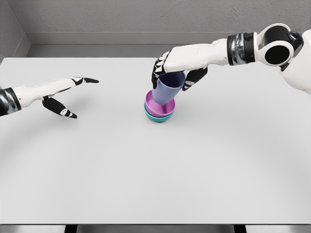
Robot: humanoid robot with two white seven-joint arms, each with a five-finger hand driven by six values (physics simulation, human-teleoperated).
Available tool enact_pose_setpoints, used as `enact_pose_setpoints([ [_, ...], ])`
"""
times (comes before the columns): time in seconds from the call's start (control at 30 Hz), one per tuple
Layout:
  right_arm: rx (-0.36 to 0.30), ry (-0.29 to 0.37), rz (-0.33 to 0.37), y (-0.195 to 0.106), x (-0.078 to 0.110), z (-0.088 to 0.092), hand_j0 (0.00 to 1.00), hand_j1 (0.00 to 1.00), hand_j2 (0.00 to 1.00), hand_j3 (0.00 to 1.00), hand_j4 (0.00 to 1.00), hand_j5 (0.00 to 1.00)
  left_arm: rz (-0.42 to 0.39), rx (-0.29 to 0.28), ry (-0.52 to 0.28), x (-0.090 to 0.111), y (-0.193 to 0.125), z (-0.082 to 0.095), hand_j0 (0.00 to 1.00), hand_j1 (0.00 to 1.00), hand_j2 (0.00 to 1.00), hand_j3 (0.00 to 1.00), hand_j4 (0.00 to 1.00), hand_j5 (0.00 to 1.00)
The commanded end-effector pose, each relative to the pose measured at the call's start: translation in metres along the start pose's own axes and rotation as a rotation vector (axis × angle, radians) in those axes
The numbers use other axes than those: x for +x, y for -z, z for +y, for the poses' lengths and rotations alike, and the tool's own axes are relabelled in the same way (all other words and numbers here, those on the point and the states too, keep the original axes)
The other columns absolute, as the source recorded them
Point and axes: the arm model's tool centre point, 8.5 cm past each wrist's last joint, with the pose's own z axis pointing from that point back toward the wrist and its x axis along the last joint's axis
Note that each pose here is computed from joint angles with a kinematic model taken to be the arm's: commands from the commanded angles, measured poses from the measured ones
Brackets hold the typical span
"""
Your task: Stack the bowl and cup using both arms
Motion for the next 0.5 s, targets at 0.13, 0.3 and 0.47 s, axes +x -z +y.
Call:
enact_pose_setpoints([
  [0.13,-0.005,0.004,0.003,0.000,-0.001,0.000,0.73,0.73,0.73,0.73,0.73,0.73,-0.001,0.006,-0.004,0.000,0.000,0.001,1.00,1.00,1.00,1.00,1.00,1.00],
  [0.3,0.000,0.007,0.006,0.000,-0.002,0.002,0.75,0.75,0.75,0.75,0.75,0.75,-0.001,0.003,-0.003,0.000,0.000,0.001,1.00,1.00,1.00,1.00,1.00,1.00],
  [0.47,-0.002,0.006,-0.017,0.014,0.002,0.000,0.82,0.82,0.82,0.82,0.82,0.82,-0.001,0.003,-0.003,0.000,0.000,0.001,1.00,1.00,1.00,1.00,1.00,1.00],
])
